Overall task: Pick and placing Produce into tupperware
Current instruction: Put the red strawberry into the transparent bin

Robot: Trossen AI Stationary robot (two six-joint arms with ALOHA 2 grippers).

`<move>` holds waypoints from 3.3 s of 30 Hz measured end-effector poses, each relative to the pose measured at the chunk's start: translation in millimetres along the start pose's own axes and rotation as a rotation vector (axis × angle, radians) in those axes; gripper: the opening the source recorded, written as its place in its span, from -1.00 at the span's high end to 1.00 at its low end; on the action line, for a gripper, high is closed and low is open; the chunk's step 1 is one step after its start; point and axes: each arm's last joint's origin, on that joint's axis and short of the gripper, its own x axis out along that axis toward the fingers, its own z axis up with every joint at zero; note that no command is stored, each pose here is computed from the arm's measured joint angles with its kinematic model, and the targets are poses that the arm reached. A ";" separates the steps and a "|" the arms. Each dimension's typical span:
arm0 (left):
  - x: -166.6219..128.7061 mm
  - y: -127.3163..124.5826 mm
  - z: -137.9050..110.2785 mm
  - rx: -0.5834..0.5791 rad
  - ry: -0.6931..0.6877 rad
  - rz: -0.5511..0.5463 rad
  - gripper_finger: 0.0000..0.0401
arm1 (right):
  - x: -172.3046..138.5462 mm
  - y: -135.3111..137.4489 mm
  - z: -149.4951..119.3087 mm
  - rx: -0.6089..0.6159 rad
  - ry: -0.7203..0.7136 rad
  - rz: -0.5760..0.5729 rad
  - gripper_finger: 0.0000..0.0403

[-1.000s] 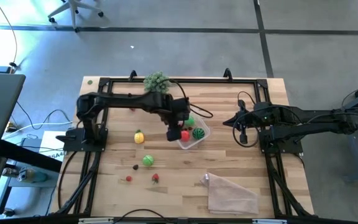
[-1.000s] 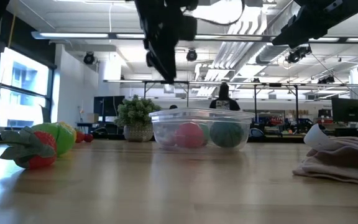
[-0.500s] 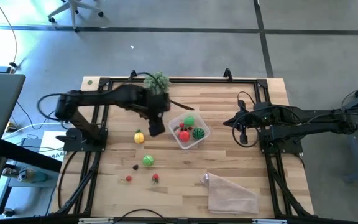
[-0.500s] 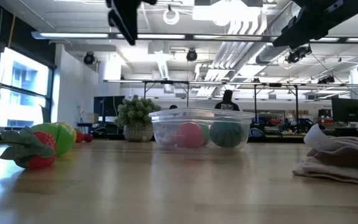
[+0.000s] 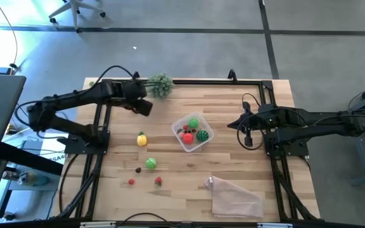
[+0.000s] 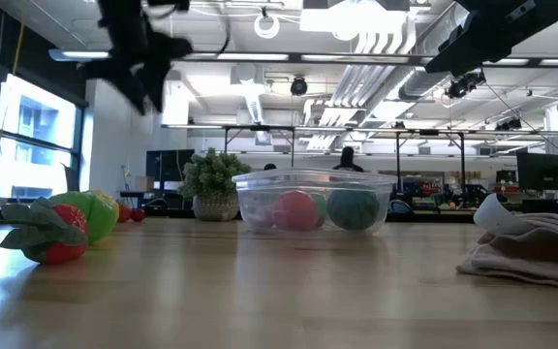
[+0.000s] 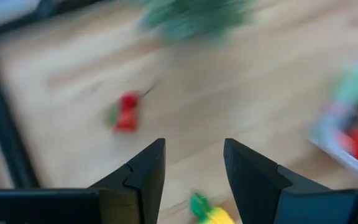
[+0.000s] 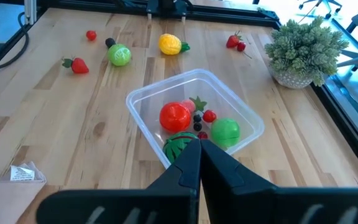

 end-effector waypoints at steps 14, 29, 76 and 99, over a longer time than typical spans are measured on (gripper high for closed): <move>76.2 59.3 -5.5 -0.395 0.143 0.110 0.23 | 0.0 0.0 0.0 0.000 0.000 0.000 1.00; 111.3 60.0 -5.3 -0.406 0.199 0.161 0.23 | 0.0 0.0 0.0 0.000 0.000 0.000 1.00; 164.8 50.7 -1.3 -0.327 0.226 0.233 -0.21 | 0.0 0.0 0.0 0.000 0.000 0.000 1.00; 168.4 54.8 -11.5 -0.298 0.264 0.248 -0.05 | 0.0 0.0 -0.1 0.000 0.001 0.000 1.00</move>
